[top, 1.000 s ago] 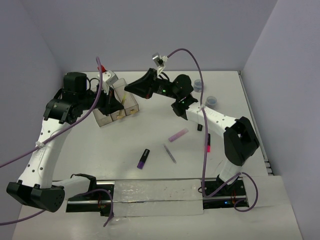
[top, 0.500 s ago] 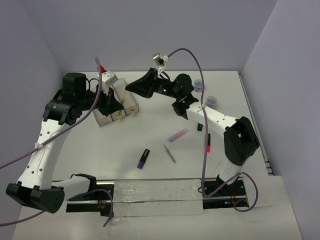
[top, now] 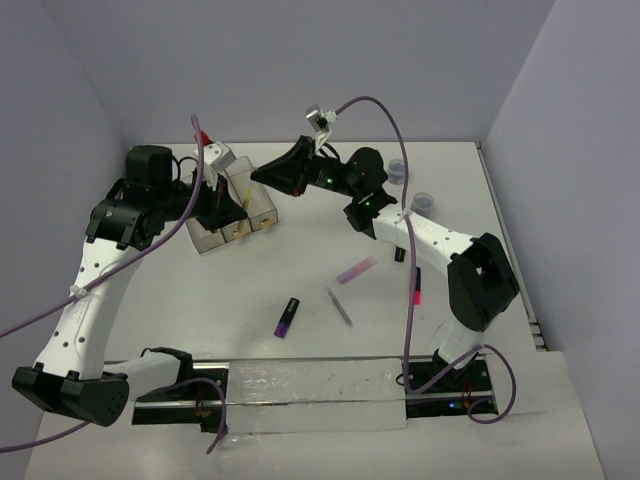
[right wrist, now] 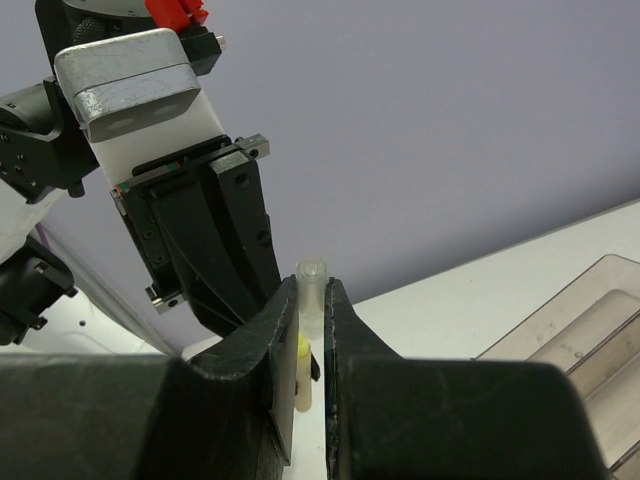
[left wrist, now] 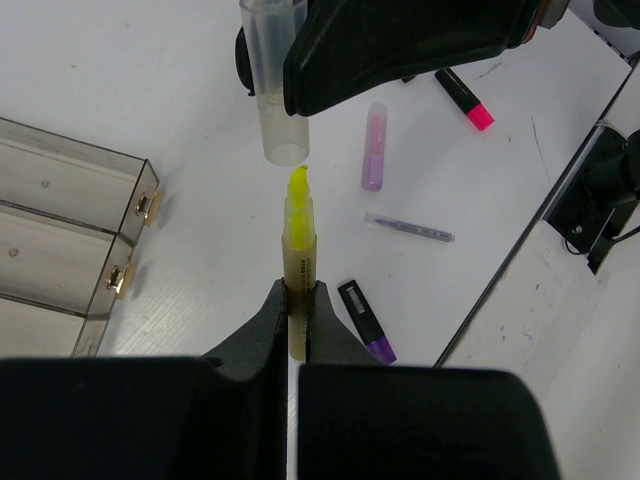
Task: Sort the stationery into containers
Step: Close the pen cap on the pen.
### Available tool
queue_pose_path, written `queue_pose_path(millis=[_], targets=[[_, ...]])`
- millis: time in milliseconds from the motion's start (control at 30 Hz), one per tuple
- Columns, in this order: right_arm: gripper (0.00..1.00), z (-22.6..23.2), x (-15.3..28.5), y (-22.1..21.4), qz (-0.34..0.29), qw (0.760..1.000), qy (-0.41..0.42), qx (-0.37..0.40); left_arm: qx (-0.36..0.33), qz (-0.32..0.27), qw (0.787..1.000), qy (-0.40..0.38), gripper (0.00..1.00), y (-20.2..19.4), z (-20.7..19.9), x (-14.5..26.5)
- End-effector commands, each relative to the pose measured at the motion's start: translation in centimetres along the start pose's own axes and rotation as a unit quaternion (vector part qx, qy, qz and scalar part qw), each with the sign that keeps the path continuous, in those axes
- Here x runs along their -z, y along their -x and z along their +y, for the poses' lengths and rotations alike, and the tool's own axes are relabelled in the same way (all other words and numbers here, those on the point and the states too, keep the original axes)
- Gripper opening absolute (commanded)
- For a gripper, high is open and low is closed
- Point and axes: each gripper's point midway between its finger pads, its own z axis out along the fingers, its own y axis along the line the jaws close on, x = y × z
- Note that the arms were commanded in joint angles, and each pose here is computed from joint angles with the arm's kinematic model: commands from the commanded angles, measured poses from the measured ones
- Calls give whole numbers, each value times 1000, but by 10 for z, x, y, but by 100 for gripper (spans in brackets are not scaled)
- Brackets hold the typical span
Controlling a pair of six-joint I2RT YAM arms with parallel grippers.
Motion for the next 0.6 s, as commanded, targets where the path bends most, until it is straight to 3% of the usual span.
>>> queue_pose_path(millis=[0, 567], targets=[[0, 12, -5, 27, -22, 999, 19, 24, -18, -13, 1000, 0, 0, 7, 0, 2], [0, 10, -4, 18, -9, 1000, 22, 16, -21, -11, 1000, 3, 0, 8, 2, 2]])
